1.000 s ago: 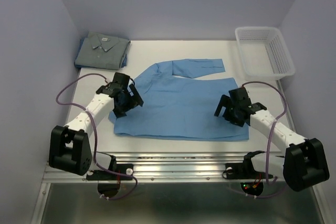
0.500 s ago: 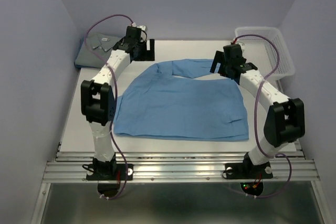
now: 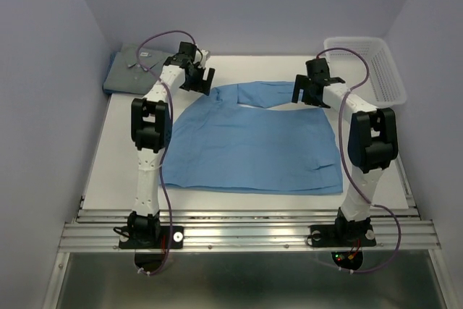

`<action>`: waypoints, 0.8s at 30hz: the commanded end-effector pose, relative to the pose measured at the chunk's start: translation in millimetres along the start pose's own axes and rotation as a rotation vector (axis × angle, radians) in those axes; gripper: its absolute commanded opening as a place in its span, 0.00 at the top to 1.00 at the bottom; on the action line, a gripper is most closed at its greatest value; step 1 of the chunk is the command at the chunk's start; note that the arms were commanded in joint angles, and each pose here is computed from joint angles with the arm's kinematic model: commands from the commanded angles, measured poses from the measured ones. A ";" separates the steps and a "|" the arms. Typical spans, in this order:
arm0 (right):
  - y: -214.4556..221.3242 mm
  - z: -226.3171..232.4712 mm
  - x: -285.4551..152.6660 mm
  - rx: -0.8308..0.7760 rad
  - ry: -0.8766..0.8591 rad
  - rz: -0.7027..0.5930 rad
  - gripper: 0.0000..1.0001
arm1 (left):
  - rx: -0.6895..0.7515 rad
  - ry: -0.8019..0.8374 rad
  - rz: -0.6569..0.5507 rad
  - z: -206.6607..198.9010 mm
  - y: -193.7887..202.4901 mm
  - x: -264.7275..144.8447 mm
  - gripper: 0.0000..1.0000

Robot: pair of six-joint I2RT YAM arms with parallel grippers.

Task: Fold and stack the long sleeve shirts
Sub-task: Fold the shirt

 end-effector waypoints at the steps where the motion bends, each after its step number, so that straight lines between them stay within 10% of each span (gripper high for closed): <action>1: -14.6 1.3 0.0 -0.017 -0.004 -0.025 0.00 | 0.046 0.051 -0.057 -6.7 -20.4 -5.9 0.01; 24: 12.6 1.6 18.5 0.009 0.022 0.051 0.00 | 0.042 0.184 -0.086 -41.3 -19.4 47.5 0.08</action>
Point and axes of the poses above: each gripper's point midway between its finger pads, its own x axis out along the fingers, its own z axis along the line the jaws close on, y = z × x, the point moved 5 cm from there along -x, back along the fingers, and after that the axes turned 7 degrees about -x, right-handed, at the moved point
